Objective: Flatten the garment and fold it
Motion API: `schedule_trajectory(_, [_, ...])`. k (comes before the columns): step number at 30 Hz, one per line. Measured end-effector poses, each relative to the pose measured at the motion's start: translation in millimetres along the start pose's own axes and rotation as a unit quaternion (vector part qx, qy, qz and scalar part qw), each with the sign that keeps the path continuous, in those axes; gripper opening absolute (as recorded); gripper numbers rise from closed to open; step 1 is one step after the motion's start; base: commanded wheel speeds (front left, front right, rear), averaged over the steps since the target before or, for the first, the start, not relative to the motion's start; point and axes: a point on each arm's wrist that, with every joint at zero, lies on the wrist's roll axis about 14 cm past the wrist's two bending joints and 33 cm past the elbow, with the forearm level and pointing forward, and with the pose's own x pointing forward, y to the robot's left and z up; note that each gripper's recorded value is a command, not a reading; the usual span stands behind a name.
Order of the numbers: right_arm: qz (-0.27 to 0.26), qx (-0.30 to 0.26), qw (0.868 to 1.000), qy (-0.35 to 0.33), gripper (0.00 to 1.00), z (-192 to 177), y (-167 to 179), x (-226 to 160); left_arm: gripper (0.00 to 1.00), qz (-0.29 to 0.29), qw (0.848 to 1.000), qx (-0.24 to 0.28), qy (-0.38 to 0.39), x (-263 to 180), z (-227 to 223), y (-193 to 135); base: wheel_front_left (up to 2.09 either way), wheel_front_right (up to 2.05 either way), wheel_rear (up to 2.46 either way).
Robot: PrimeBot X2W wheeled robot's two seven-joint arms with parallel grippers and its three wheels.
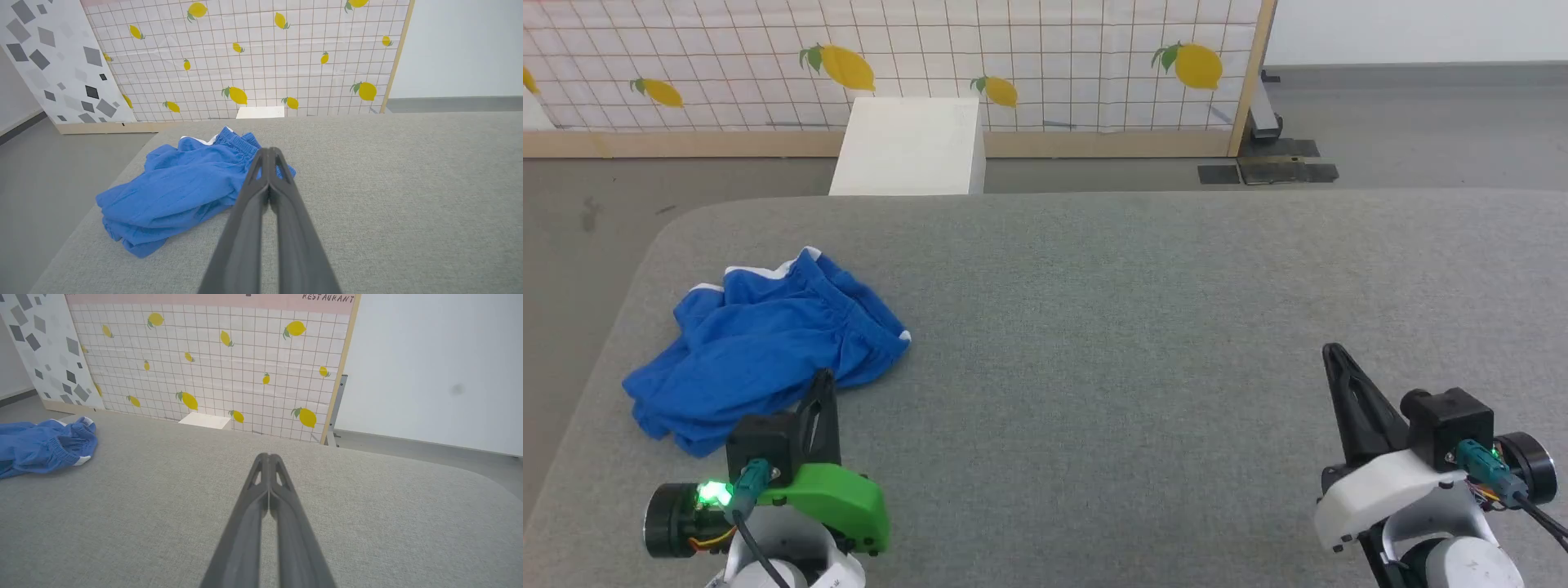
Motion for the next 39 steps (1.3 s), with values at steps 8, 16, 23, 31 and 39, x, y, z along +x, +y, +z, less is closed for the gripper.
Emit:
schedule_trajectory(8, [0.0, 0.0, 1.0, 0.0, 0.0, 0.0, 0.0, 0.0, 0.0, 0.0, 1.0, 0.0, 0.0, 0.0, 0.0, 0.0, 0.0, 0.0, 0.0])
schedule_trajectory(16, [0.0, 0.0, 1.0, 0.0, 0.0, 0.0, 0.0, 0.0, 0.0, 0.0, 1.0, 0.0, 0.0, 0.0, 0.0, 0.1, 0.0, 0.0, 0.0])
schedule_trajectory(23, [0.0, 0.0, 1.0, 0.0, 0.0, 0.0, -0.1, 0.0, 0.0, 0.0, 1.0, 0.0, 0.0, 0.0, 0.0, 0.1, 0.0, 0.0, 0.0])
schedule_trajectory(31, [0.0, 0.0, 1.0, 0.0, 0.0, 0.0, 0.1, 0.0, 0.0, 0.0, 1.0, 0.0, 0.0, 0.0, 0.0, 0.1, 0.0, 0.0, 0.0])
schedule_trajectory(39, [0.0, 0.0, 1.0, 0.0, 0.0, 0.0, 0.0, 0.0, 0.0, 0.0, 1.0, 0.0, 0.0, 0.0, 0.0, 0.0, 0.0, 0.0, 0.0])
